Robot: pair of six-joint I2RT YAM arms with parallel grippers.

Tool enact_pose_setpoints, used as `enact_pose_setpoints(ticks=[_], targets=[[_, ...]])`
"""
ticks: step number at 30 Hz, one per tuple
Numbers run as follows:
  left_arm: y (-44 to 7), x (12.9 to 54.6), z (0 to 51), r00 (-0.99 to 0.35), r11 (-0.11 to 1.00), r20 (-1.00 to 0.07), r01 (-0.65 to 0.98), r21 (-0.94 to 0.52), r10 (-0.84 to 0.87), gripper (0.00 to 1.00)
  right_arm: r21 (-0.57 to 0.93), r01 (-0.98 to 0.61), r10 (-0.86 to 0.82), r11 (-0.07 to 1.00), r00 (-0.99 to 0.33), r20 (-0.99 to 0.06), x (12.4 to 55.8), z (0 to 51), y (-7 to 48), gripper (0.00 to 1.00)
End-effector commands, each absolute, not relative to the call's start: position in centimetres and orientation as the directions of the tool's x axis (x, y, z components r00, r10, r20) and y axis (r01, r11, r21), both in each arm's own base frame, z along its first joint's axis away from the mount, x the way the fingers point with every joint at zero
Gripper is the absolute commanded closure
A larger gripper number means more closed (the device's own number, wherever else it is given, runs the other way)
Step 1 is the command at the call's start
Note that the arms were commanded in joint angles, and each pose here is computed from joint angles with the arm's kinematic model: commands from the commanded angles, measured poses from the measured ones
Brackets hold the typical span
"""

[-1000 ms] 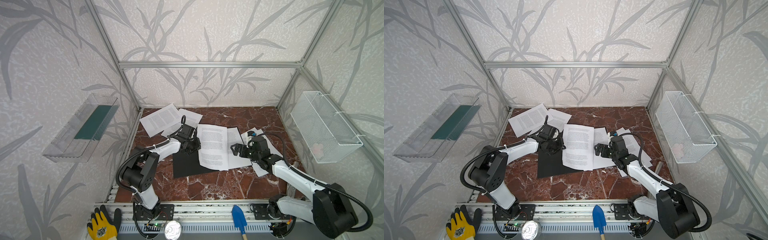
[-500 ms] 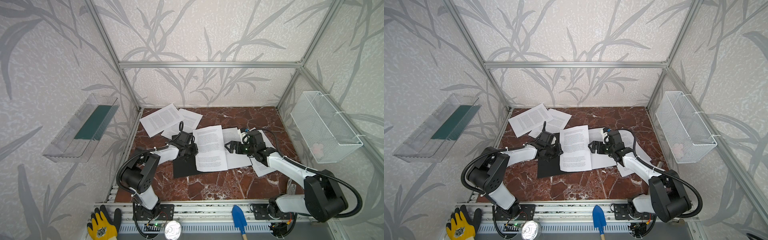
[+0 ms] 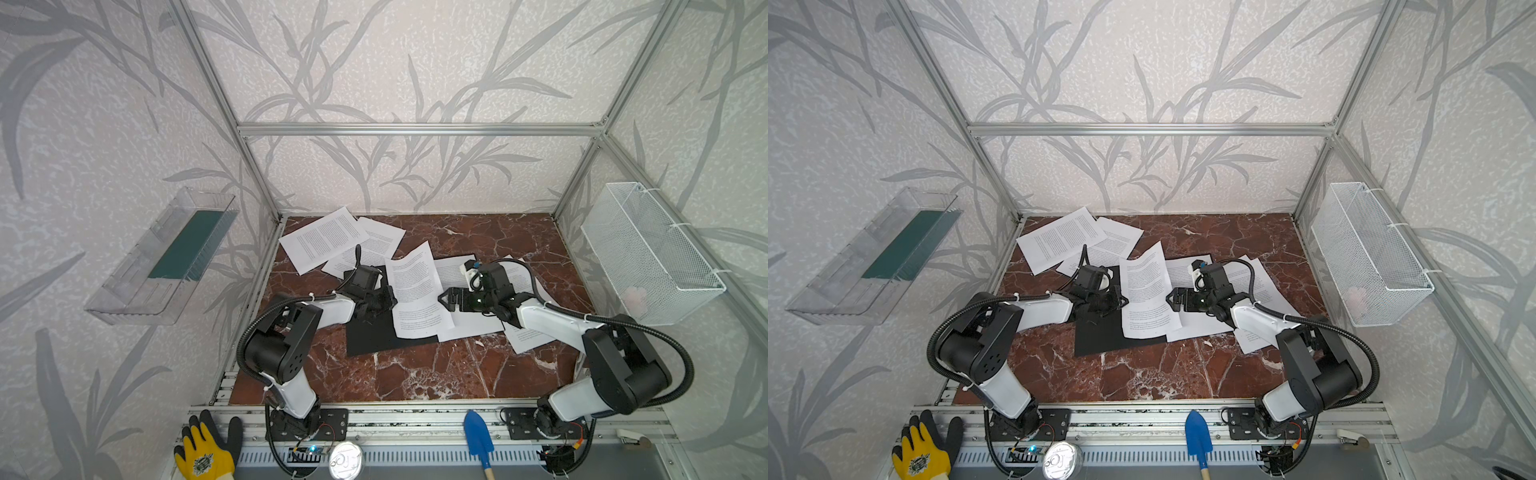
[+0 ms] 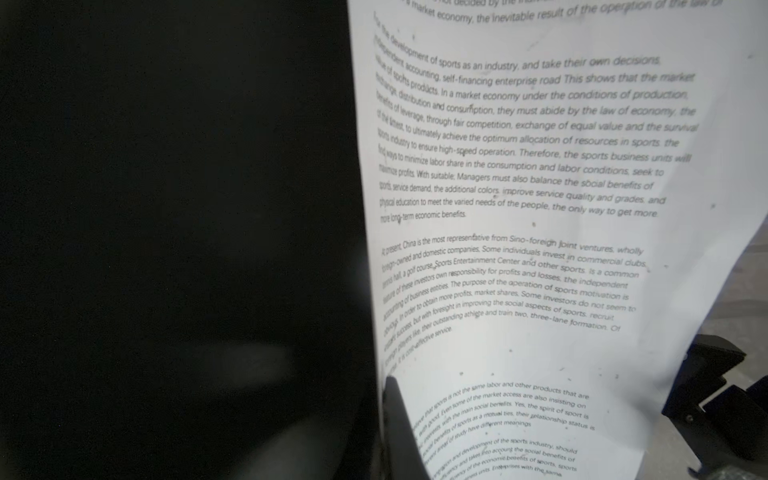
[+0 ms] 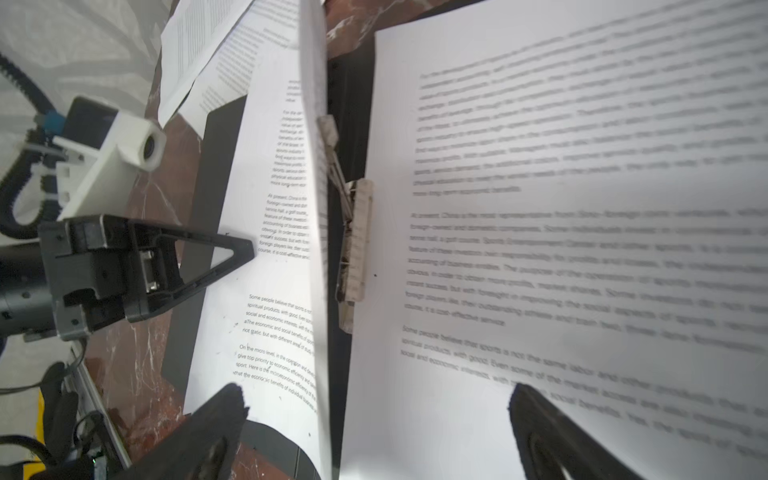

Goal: Put the files into the folder
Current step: 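Carry the held sheet over the open folder toward the metal clip with the left gripper, then grasp the sheet with the right gripper while the left gripper releases it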

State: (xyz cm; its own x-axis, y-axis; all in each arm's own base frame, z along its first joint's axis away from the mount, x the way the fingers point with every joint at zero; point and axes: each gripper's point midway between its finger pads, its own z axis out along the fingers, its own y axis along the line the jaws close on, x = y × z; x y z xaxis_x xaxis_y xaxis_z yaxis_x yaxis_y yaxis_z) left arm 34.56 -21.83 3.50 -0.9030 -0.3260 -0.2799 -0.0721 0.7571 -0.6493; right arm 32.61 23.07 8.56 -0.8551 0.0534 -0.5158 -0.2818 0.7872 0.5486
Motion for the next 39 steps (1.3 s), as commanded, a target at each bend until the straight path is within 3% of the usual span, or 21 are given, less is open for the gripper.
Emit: enact_pose_setpoints(ticks=[1, 4, 10, 22, 26, 28, 35, 36, 37, 39], targets=[[-22.3, 35.0, 3.7, -0.903, 0.742, -0.285, -0.054, -0.668, -0.322, 1.00, 0.540, -0.315, 0.039, 0.780, -0.837, -0.545, 34.2, 9.6, 24.7, 0.05], [-22.3, 35.1, 3.7, -0.903, 0.743, -0.285, -0.053, -0.668, -0.321, 1.00, 0.538, -0.297, 0.039, 0.789, -0.849, -0.527, 34.9, 8.7, 25.0, 0.15], [-22.1, 35.1, 3.2, -0.907, 0.759, -0.284, -0.058, -0.649, -0.312, 1.00, 0.510, -0.328, 0.003, 0.795, -0.839, -0.544, 35.1, 9.2, 26.5, 0.43], [-22.5, 35.0, 3.3, -0.911, 0.741, -0.271, -0.055, -0.669, -0.312, 1.00, 0.487, -0.306, -0.003, 0.818, -0.849, -0.529, 35.0, 9.0, 26.2, 0.79], [-22.4, 35.0, 3.8, -0.908, 0.743, -0.282, -0.047, -0.668, -0.311, 1.00, 0.493, -0.315, -0.011, 0.811, -0.850, -0.526, 34.7, 9.7, 26.3, 1.00], [-22.6, 34.9, 4.5, -0.906, 0.733, -0.290, -0.033, -0.680, -0.309, 0.98, 0.500, -0.325, -0.008, 0.803, -0.844, -0.536, 34.4, 10.7, 26.3, 1.00], [-21.9, 34.5, 7.9, -0.864, 0.723, -0.383, 0.031, -0.690, -0.328, 0.63, 0.487, -0.339, -0.019, 0.805, -0.835, -0.550, 33.6, 13.9, 25.3, 1.00], [-22.0, 34.3, 8.6, -0.855, 0.714, -0.400, 0.051, -0.699, -0.330, 0.36, 0.485, -0.335, -0.016, 0.808, -0.835, -0.550, 33.5, 14.2, 24.9, 1.00], [-22.0, 34.2, 9.4, -0.846, 0.706, -0.417, 0.071, -0.705, -0.332, 0.02, 0.482, -0.325, -0.008, 0.813, -0.835, -0.550, 33.6, 14.5, 24.4, 1.00], [-22.1, 33.8, 10.9, -0.825, 0.698, -0.464, 0.123, -0.706, -0.324, 0.01, 0.466, -0.299, 0.003, 0.833, -0.839, -0.544, 33.7, 14.6, 23.1, 1.00]])
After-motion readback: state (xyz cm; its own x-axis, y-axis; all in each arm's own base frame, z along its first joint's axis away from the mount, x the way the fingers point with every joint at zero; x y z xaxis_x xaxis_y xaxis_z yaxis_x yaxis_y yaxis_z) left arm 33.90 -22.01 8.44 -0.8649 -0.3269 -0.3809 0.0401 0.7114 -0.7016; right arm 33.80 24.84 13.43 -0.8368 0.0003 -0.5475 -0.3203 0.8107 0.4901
